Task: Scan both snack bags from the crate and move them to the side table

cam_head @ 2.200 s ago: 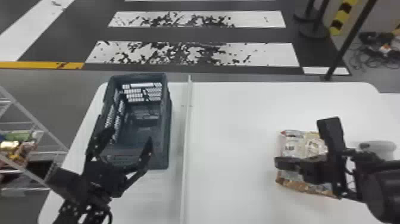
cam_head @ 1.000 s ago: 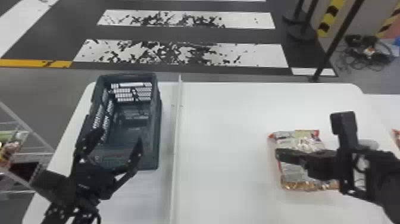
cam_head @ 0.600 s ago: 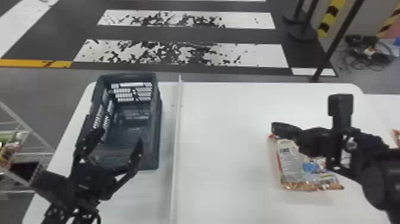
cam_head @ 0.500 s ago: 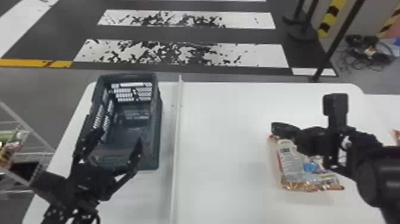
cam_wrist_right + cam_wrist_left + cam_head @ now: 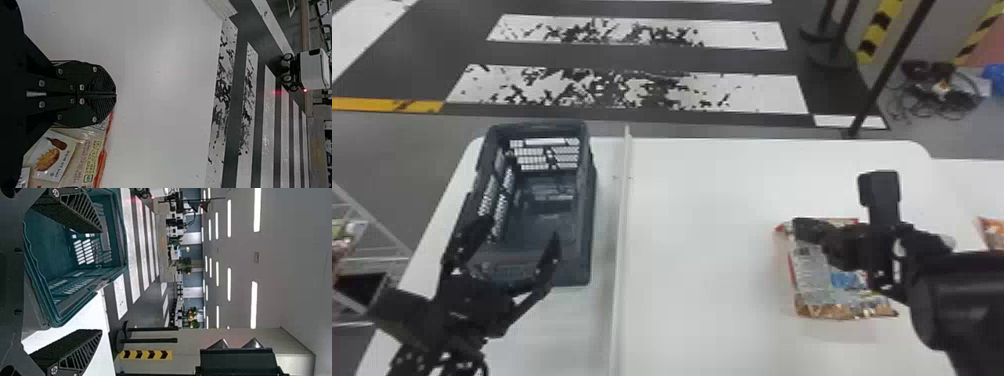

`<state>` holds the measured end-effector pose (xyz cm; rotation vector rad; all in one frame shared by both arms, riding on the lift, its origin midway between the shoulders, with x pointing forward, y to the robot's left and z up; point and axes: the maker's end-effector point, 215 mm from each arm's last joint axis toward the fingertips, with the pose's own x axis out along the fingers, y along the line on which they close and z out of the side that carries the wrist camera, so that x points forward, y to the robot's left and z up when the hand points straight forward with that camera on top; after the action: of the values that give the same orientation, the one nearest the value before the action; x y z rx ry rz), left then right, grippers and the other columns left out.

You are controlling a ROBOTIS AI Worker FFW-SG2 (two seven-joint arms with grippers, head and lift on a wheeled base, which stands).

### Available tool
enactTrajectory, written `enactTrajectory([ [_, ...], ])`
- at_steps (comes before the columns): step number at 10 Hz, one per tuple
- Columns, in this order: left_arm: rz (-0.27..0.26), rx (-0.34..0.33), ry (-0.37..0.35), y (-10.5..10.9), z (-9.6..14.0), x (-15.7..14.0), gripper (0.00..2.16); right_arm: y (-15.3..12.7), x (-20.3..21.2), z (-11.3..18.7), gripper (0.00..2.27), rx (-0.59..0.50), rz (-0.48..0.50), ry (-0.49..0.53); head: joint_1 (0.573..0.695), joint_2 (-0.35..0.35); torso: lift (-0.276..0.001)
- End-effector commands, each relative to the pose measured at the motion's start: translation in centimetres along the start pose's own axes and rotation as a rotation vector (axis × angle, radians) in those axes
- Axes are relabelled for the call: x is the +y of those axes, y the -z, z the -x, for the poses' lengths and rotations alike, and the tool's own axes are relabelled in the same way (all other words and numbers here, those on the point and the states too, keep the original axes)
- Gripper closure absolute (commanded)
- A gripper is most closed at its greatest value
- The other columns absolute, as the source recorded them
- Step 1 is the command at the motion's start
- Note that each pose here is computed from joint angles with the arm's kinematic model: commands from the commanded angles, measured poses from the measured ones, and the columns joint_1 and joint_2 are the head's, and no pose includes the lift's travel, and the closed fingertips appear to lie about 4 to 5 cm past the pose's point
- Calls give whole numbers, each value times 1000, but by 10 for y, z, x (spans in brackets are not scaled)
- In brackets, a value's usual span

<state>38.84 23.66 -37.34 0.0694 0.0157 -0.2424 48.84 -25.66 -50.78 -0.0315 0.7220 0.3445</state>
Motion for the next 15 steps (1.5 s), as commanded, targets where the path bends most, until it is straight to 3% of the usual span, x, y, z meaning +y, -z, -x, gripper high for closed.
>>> enactTrajectory([
  [1, 0, 2, -1, 1, 0, 0, 90, 10, -6, -6, 2243, 22, 8, 11, 695, -25, -75],
  [7, -1, 2, 1, 1, 0, 1, 90, 39, -6, -18, 2243, 57, -1, 15, 695, -29, -75],
  [9, -3, -3, 2, -1, 0, 1, 90, 27, -5, -13, 2243, 26, -1, 13, 695, -32, -75],
  [12, -3, -3, 3, -2, 1, 1, 90, -12, -10, 19, 2243, -67, -26, 23, 695, -33, -75],
  [15, -6, -3, 5, -2, 1, 1, 90, -17, -55, 36, 2243, -90, -68, 105, 695, -69, -75],
])
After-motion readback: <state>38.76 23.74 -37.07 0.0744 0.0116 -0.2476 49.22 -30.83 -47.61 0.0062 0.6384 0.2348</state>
